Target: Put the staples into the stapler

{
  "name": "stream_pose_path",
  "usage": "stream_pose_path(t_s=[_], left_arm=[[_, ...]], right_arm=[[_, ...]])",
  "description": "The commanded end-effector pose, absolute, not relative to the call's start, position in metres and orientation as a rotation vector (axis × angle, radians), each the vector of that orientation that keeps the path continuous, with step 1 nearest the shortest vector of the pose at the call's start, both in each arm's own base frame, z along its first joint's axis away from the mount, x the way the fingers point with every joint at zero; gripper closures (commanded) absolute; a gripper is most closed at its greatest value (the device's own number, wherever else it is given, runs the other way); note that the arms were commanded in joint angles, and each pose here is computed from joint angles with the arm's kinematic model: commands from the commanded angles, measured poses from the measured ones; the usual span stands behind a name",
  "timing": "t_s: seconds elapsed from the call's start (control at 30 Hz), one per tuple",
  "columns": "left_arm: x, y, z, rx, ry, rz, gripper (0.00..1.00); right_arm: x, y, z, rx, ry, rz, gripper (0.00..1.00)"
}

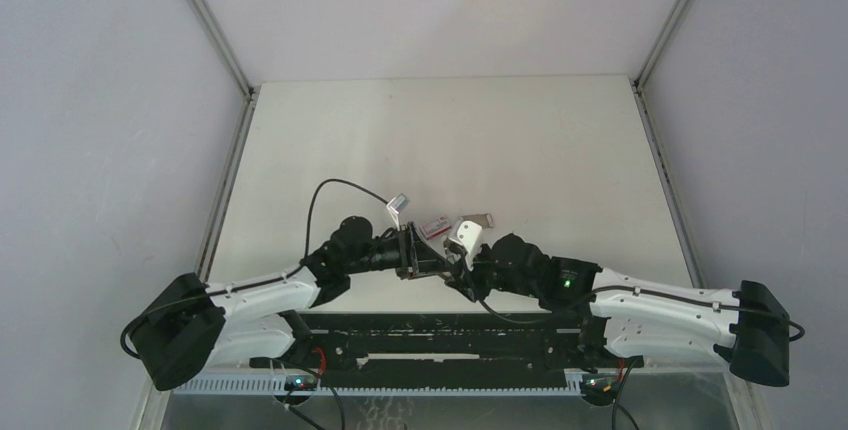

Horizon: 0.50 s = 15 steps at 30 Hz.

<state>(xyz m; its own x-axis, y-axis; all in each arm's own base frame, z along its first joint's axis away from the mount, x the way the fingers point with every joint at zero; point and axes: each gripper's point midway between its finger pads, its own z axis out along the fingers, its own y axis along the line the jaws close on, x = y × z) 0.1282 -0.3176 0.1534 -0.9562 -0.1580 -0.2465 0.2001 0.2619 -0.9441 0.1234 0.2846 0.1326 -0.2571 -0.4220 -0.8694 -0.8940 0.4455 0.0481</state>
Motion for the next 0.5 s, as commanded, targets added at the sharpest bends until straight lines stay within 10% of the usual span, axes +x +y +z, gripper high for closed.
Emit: stream_pose_path(t_s=[0.0, 0.47], left_arm=[[0.119, -0.319, 0.181, 0.095, 2.126, -1.846, 0.96], [0.107, -0.312, 0.214, 0.399, 1.921, -1.821, 1.00]], right_arm=[[0.129, 0.301, 0.174, -1.002, 1.774, 0.803, 0.41], [0.091, 0.292, 0.208, -1.005, 1.838, 1.558, 0.24]])
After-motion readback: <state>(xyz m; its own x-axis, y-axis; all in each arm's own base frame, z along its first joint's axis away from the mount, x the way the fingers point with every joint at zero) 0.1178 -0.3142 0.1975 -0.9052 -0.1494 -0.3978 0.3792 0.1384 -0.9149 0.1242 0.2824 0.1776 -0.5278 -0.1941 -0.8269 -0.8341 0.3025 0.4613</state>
